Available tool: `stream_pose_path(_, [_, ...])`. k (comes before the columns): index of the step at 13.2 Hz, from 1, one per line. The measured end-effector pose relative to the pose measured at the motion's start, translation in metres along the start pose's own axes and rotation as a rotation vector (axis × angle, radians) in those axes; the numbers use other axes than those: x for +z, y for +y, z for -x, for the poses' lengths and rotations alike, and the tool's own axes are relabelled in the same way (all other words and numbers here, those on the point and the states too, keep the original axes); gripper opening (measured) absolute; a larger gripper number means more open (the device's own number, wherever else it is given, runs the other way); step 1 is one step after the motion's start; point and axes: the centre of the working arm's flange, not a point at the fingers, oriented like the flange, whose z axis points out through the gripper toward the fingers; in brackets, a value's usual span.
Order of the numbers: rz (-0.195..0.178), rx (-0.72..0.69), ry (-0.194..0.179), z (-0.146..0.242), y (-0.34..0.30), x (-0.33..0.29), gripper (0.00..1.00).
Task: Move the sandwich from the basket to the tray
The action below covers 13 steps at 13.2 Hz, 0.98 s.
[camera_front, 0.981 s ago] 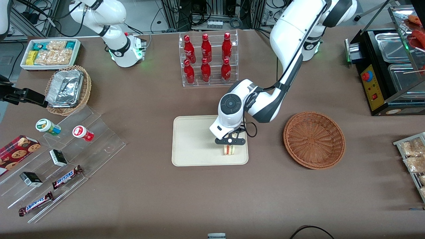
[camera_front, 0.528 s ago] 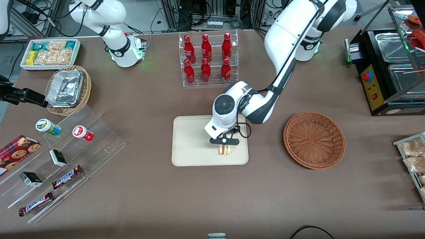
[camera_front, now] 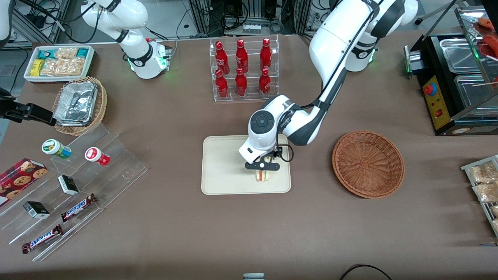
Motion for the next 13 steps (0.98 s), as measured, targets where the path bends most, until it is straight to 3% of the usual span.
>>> stream_pose_path(1, [0.004, -0.004, 0.007, -0.003, 0.0, -0.006, 1.0])
stream_pose_path(8, [-0.019, -0.092, 0.01, -0.046, -0.073, -0.074, 1.0])
stream_pose_path(11, [-0.021, -0.076, -0.027, -0.064, -0.127, -0.096, 1.0])
stream_pose_path(13, [0.007, -0.057, -0.051, -0.075, -0.172, -0.111, 1.0])
